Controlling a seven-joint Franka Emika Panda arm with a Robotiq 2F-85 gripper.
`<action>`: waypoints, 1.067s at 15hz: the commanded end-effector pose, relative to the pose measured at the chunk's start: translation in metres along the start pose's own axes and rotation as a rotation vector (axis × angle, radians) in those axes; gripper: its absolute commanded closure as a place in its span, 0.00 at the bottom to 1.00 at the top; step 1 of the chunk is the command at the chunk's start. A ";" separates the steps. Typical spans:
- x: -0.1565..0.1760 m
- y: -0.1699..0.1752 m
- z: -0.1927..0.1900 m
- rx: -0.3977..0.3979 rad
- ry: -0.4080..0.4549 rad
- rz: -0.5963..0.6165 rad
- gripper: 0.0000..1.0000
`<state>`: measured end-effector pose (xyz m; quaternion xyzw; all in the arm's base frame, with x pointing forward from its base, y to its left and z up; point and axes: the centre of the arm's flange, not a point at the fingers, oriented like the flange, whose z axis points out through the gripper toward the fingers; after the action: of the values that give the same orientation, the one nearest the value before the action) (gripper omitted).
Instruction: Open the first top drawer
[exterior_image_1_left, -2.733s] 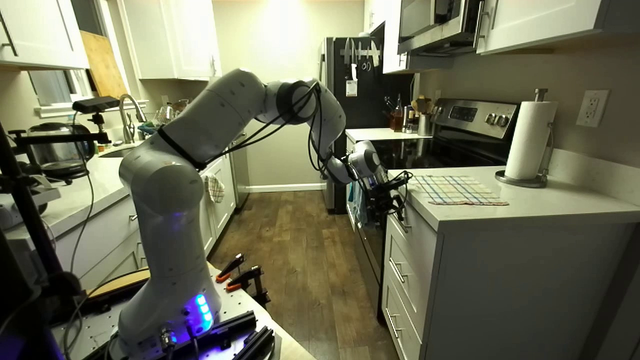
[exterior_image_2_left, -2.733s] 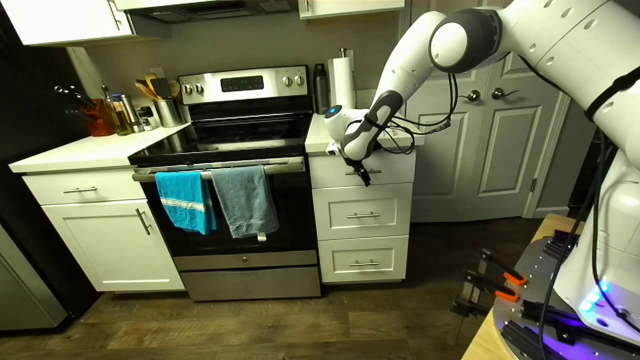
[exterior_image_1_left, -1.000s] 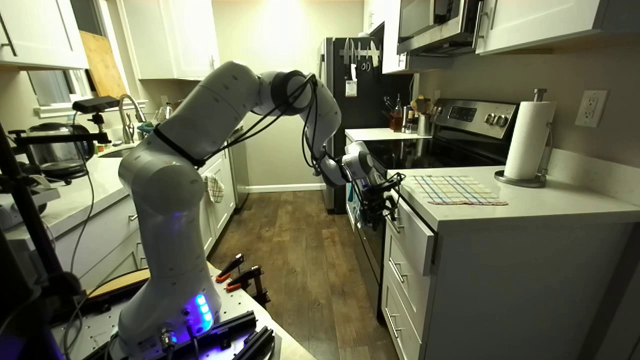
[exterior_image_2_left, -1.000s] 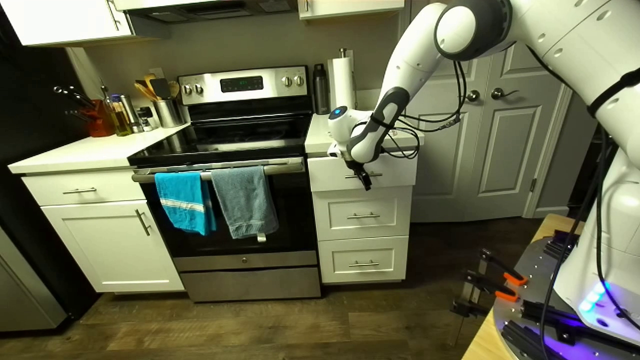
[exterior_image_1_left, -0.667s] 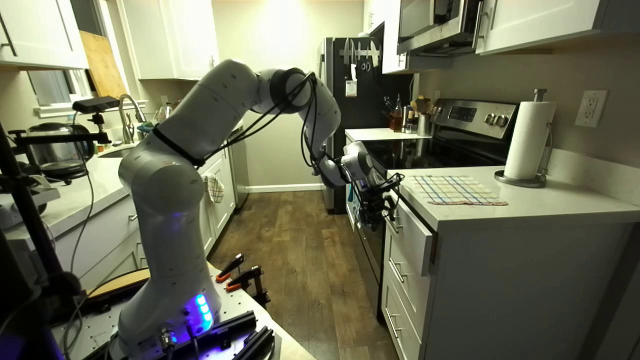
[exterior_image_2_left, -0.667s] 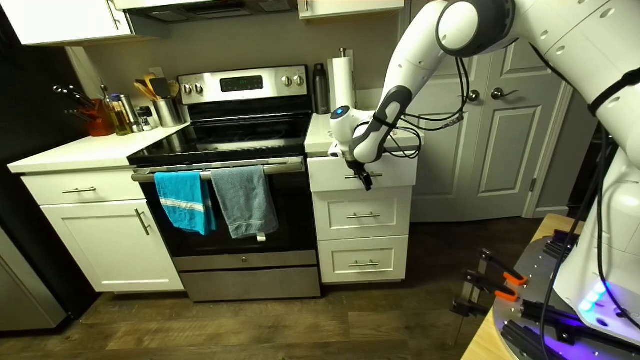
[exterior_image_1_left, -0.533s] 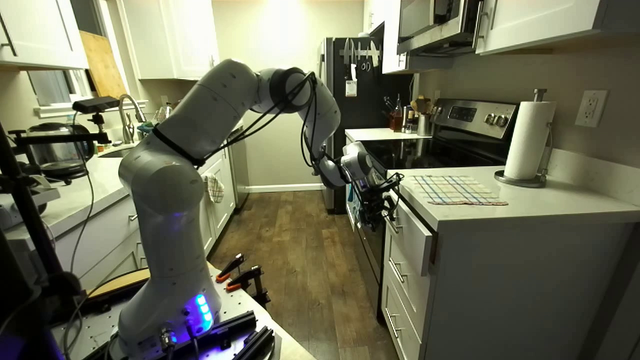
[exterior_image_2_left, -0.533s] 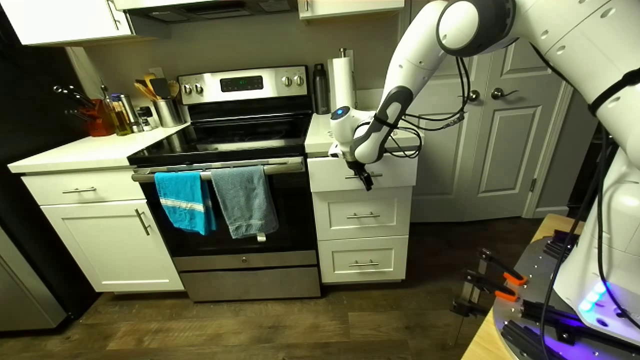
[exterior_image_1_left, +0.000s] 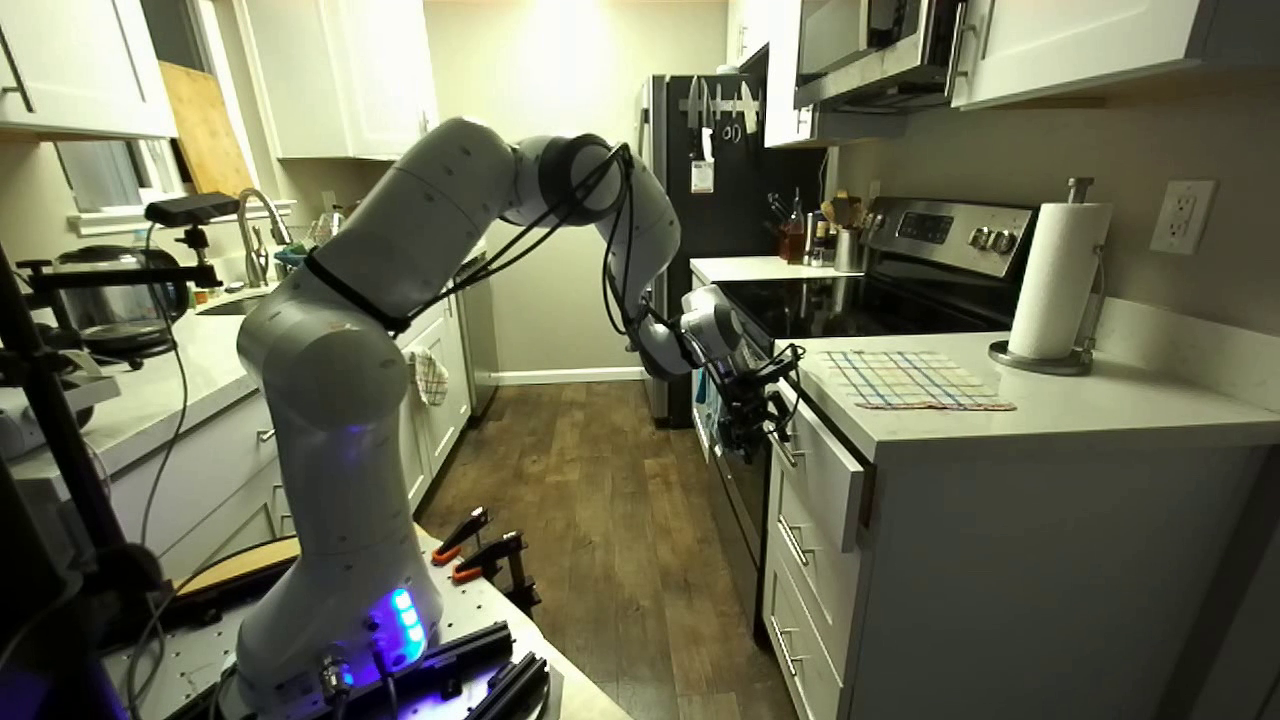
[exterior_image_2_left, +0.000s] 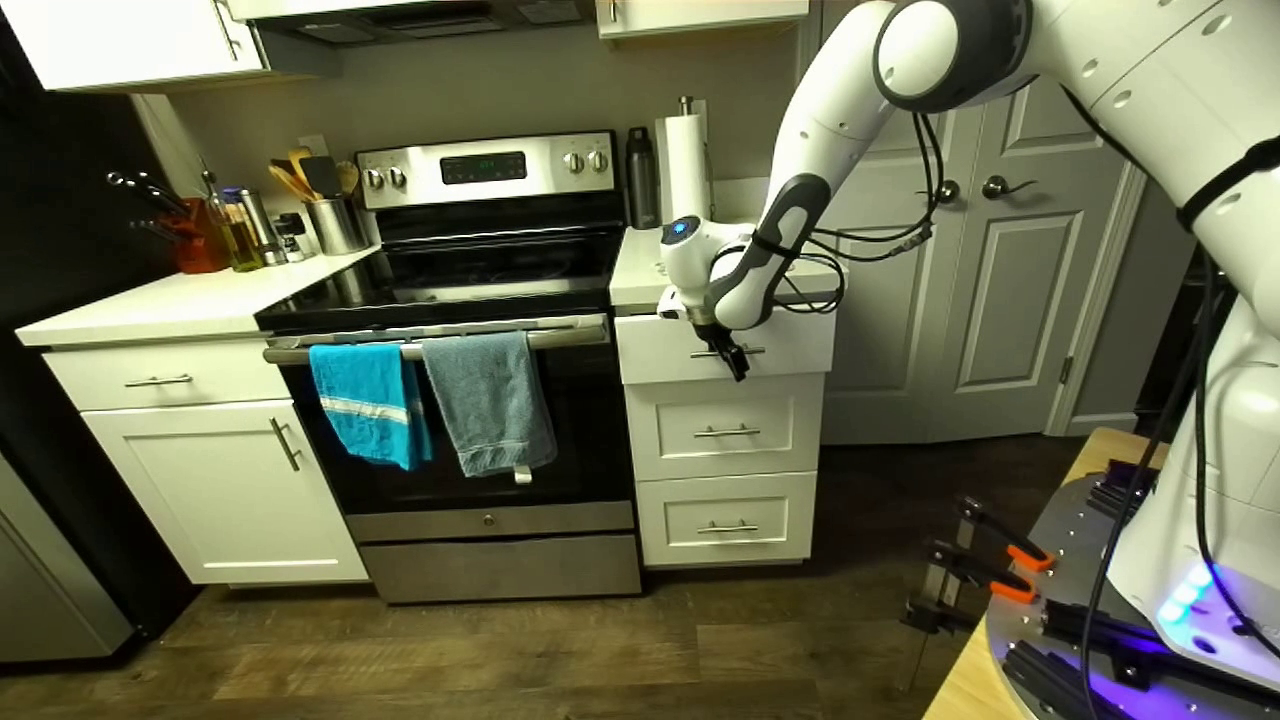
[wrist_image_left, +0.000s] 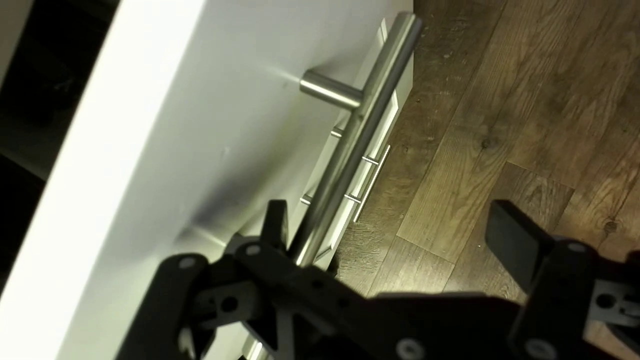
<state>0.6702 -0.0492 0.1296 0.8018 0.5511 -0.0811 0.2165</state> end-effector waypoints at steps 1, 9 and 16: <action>0.033 -0.067 0.011 0.103 0.036 -0.102 0.00; 0.028 -0.088 0.005 0.074 0.107 -0.131 0.00; 0.002 -0.029 -0.014 0.009 0.035 -0.038 0.00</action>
<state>0.6430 -0.0328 0.1339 0.7935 0.5694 -0.0736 0.2020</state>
